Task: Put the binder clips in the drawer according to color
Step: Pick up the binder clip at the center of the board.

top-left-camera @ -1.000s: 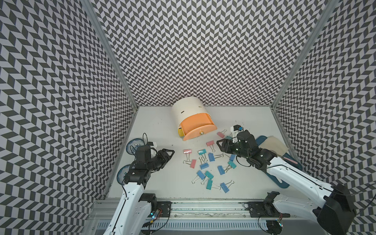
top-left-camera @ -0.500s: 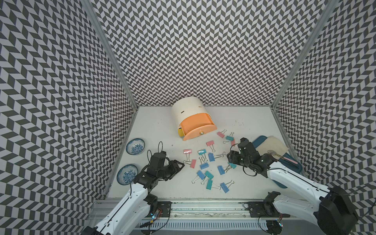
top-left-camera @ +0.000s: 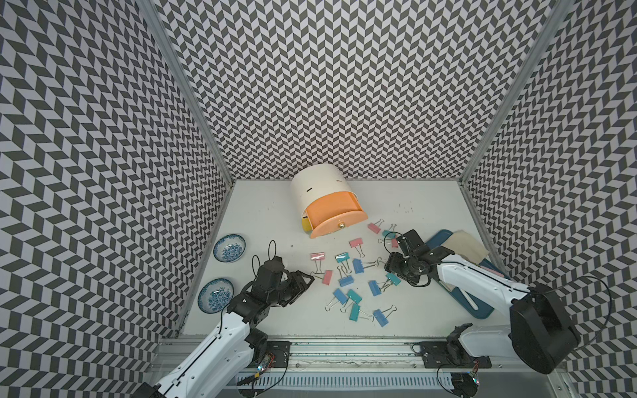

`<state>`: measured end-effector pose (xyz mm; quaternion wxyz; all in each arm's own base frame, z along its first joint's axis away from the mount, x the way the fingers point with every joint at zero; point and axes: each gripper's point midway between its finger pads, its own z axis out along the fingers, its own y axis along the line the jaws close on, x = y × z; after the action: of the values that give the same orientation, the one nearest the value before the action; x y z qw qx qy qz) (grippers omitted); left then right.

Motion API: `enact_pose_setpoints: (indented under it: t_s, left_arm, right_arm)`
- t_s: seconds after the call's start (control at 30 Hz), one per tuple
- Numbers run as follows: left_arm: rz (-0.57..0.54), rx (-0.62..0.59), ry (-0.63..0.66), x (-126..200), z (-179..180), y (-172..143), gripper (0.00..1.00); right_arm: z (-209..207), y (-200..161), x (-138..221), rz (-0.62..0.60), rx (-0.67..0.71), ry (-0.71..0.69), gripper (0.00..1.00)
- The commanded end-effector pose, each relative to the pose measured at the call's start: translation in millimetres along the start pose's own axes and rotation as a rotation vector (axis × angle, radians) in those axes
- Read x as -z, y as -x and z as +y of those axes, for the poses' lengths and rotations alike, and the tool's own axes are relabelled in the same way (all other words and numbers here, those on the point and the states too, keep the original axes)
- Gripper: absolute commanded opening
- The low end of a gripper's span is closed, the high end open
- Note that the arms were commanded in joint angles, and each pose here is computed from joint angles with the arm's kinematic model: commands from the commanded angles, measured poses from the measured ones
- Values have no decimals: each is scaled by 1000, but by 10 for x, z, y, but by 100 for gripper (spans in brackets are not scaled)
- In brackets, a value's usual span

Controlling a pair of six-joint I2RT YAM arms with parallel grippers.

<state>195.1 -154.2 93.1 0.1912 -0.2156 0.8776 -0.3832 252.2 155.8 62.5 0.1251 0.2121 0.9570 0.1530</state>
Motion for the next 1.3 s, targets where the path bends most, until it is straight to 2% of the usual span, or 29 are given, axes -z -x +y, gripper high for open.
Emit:
enact_pose_setpoints:
  t_s: [0.0,0.1,0.47,1.27]
  left_arm:
    - [-45,-14,-28,68,-125,91,57]
    - [-52,-12,-31,77,-120,93,58]
    - [-55,-31,-35,72,-129,102,59]
    - [-66,-54,-10,75,-70,156,60]
  right_arm:
    - [-79,-8,43,13,-99,-65,73]
    - [-138,10,70,7,-124,-117,73]
    - [-174,21,-24,10,-147,-164,74]
    - [-112,-65,-288,49,-173,-180,72]
